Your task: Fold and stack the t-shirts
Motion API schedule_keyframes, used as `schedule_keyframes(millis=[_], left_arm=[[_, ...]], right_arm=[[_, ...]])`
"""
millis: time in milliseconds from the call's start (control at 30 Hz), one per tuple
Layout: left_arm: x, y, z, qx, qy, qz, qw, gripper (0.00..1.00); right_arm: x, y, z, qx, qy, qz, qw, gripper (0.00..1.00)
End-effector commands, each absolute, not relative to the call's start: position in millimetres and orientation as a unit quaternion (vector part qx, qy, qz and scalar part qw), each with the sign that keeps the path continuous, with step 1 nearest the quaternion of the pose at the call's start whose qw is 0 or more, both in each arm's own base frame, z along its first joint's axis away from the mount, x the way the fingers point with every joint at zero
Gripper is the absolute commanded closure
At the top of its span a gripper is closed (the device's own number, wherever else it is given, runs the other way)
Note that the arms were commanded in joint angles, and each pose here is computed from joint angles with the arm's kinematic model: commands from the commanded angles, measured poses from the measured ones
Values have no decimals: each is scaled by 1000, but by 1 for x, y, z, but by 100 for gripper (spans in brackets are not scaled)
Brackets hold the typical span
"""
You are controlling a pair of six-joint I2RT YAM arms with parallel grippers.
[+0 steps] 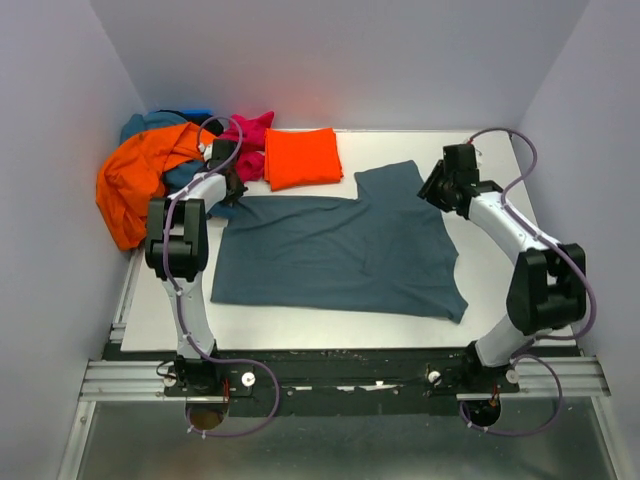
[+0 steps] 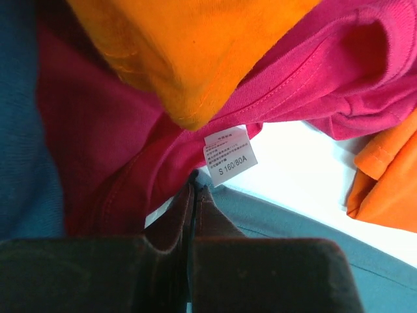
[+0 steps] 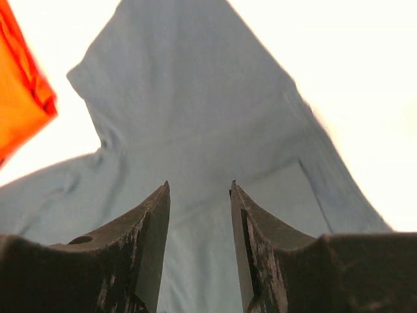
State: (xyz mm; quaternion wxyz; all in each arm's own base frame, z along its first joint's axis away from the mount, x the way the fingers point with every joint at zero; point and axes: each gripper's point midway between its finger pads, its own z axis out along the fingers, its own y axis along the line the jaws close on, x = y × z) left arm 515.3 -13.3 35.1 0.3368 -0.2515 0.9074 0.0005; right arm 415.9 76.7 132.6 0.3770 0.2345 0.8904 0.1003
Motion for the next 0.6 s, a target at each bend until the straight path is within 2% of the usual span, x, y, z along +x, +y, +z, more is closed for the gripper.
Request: schedule_keyframes(millis=[0, 267, 567], left_arm=[[529, -11, 74, -236, 888, -33, 393, 100], [532, -17, 73, -228, 885, -54, 402, 100], [532, -19, 67, -223, 890, -58, 395, 100]], right_arm=[[474, 69, 138, 220, 887, 94, 395, 50], [547, 56, 111, 202, 906, 46, 370, 54], [593, 60, 67, 194, 925, 45, 324, 51]])
